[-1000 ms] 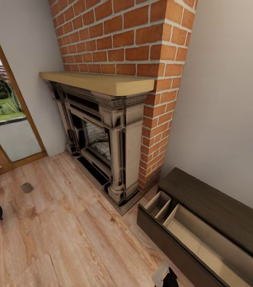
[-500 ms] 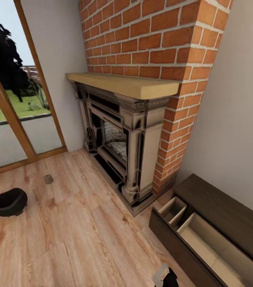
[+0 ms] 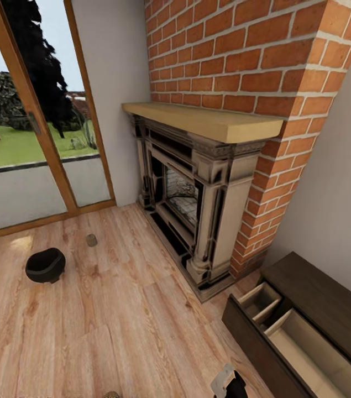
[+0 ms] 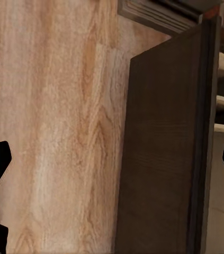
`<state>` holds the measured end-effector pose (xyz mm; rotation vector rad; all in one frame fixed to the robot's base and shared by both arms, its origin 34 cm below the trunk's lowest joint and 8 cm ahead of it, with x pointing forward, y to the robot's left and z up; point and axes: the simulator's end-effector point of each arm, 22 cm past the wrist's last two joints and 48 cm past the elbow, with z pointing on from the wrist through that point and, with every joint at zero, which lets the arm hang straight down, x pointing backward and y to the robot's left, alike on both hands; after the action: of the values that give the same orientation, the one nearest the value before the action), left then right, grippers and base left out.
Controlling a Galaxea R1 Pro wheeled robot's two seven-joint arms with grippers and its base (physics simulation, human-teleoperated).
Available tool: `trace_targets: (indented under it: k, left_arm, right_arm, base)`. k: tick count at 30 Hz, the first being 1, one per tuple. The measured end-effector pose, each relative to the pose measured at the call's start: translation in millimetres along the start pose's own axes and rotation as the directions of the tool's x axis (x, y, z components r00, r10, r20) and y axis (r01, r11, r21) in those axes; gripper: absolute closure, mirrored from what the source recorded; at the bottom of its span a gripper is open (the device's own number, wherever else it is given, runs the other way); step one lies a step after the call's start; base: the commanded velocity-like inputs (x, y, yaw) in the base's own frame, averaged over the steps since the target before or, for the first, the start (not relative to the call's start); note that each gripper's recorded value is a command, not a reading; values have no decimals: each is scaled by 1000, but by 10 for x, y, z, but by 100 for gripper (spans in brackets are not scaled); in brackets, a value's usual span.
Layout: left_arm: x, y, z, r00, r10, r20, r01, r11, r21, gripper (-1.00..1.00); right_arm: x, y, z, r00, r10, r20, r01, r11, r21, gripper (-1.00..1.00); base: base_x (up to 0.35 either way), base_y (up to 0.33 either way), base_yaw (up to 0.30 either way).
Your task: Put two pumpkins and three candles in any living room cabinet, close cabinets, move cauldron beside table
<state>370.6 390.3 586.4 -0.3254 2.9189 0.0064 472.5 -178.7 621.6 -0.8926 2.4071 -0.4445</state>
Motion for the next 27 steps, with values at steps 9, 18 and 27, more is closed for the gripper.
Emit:
trace_targets:
  k: [9, 18, 27]
  left_arm:
    - [-6, -590, 4, 999, -30, 43, 27, 997, 69, -100]
    - [52, -851, 17, 999, -30, 30, 27, 994, 107, -100]
    - [110, -1024, 34, 999, -33, 16, 31, 991, 128, -100]
  right_arm:
    - [-74, 4, -66, 999, 29, 14, -29, 1000, -6, -100]
    - [-146, 33, -72, 990, 136, 34, -135, 991, -18, -100]
    - [235, 106, -74, 870, 474, -138, -477, 879, 15, -100]
  base:
    - [0, 0, 10]
    - [0, 0, 0]
    - [0, 0, 0]
